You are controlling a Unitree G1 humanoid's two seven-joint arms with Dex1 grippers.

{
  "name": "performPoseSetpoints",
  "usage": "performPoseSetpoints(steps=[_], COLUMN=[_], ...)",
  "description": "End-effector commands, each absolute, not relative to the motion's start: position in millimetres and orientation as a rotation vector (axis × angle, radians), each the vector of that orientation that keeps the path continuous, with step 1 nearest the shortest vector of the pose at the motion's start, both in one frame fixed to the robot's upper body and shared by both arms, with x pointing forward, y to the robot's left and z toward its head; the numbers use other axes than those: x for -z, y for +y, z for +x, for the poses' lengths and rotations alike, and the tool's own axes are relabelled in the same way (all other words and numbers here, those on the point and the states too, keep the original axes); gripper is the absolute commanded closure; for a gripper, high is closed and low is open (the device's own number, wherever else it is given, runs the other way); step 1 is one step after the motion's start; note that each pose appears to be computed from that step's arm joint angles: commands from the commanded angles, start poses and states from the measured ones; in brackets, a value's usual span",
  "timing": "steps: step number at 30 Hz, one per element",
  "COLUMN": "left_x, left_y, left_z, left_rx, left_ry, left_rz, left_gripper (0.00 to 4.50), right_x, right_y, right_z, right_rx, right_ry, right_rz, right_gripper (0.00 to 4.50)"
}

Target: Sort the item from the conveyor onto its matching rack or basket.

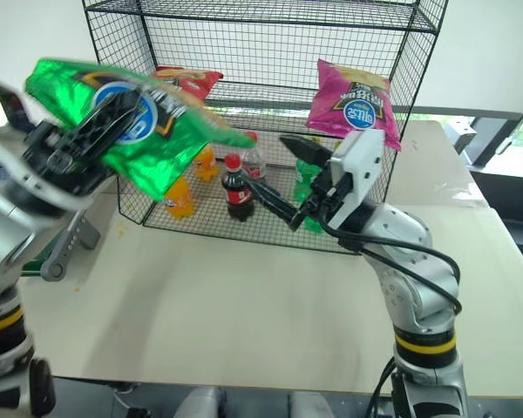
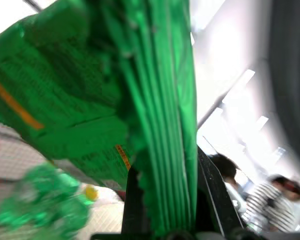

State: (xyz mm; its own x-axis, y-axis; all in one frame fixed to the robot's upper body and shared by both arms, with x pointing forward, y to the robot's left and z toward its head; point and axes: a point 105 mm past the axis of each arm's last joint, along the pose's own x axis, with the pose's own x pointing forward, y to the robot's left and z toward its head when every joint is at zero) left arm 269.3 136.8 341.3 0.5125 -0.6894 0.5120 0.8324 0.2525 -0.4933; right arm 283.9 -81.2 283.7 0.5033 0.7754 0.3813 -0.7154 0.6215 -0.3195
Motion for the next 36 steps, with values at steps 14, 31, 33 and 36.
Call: performPoseSetpoints(steps=[14,31,33,36], left_x=[-331,-394,-376,-340], left_y=[52,65,60,48], left_z=[393,381,391,402], left_rx=[0.968,1.056,1.016,0.956], left_ry=[-0.138,-0.481,-0.411,-0.248], left_rz=[-0.964,-1.064,-1.085,-1.105], left_gripper=[4.46,4.46,4.46,4.46], right_x=[-308,-310,-310,-310], right_y=[-107,-106,-106,-107], right_z=[259,265,265,265], right_rx=[-0.573,-0.578,-0.577,-0.574], right_ry=[-0.651,-0.658,-0.658,-0.658], right_rz=[-0.194,-0.197,-0.197,-0.200], right_gripper=[0.00,0.00,0.00,0.00])
